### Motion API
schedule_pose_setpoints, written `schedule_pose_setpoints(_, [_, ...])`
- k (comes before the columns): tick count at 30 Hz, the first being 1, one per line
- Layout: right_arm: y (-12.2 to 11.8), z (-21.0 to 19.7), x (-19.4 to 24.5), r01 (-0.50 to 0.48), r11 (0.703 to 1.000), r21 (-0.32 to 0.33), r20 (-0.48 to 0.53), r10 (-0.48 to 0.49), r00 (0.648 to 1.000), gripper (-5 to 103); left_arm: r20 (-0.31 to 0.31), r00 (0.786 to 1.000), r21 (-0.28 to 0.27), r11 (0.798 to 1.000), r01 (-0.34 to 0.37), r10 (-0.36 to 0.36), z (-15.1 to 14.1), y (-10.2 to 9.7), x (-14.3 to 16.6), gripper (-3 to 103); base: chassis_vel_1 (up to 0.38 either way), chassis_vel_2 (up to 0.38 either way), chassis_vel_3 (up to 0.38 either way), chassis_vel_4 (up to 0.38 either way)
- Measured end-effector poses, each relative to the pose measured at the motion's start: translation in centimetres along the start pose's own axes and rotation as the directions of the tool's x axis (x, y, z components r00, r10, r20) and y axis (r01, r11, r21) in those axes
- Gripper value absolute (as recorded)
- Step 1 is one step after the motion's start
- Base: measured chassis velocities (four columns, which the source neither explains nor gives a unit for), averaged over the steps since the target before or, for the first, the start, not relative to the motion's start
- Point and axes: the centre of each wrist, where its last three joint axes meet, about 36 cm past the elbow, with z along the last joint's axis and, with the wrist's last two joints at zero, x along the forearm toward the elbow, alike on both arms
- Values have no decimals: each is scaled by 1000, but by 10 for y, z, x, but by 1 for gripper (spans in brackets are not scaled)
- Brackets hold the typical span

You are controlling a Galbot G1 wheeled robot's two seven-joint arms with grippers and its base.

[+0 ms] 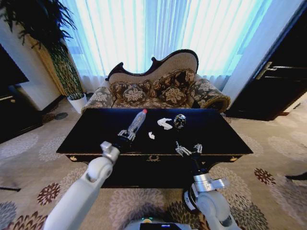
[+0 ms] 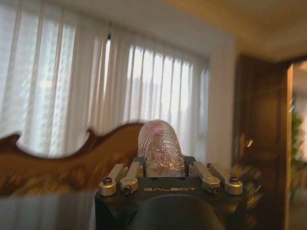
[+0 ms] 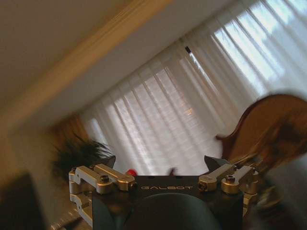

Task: Move to the front of the table and place the trash on the table into the trash bin.

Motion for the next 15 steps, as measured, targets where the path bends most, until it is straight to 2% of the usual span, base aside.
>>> schedule_pose_setpoints(1, [2,0,-1,17,997,-77,5,-17,1000,100,39,999,-1,1000,-29,29,-6,-2,8,36,0,0,0,0])
schedule_pose_setpoints(2, [5,0,-1,46,986,-162,14,-44,999,100,91,992,-15,996,-91,92,-14,-5,18,36,0,0,0,0])
schedule_pose_setpoints(3, [5,0,-1,46,986,-162,14,-44,999,100,91,992,-15,996,-91,92,-14,-5,18,36,0,0,0,0])
schedule_pose_setpoints(4, [8,1,-2,75,969,-237,27,-71,997,100,121,982,-31,990,-139,142,-20,-5,25,36,0,0,0,0])
schedule_pose_setpoints(5, [10,2,-2,91,956,-279,36,-85,996,100,137,976,-37,985,-166,170,-23,-6,29,36,0,0,0,0])
schedule_pose_setpoints(6, [15,3,-4,128,920,-370,61,-114,992,100,175,958,-31,973,-227,229,-32,-7,36,36,0,0,0,0])
schedule_pose_setpoints(8, [24,7,-7,179,859,-480,101,-149,984,100,219,930,37,950,-311,296,-45,-9,44,36,0,0,0,0])
schedule_pose_setpoints(10, [26,8,-7,187,849,-495,108,-154,982,100,226,925,57,943,-327,307,-48,-10,44,36,0,0,0,0])
schedule_pose_setpoints(12, [37,11,-10,240,781,-576,158,-181,971,100,251,907,135,915,-379,339,-59,-10,46,36,0,0,0,0])
schedule_pose_setpoints(13, [39,11,-10,252,766,-591,171,-187,967,100,254,903,150,908,-391,347,-61,-10,46,36,0,0,0,0])
schedule_pose_setpoints(14, [39,11,-10,252,766,-591,171,-187,967,100,254,903,150,908,-391,347,-61,-10,46,36,0,0,0,0])
schedule_pose_setpoints(15, [41,11,-11,269,750,-604,188,-194,963,100,256,896,164,897,-410,362,-64,-11,47,36,0,0,0,0])
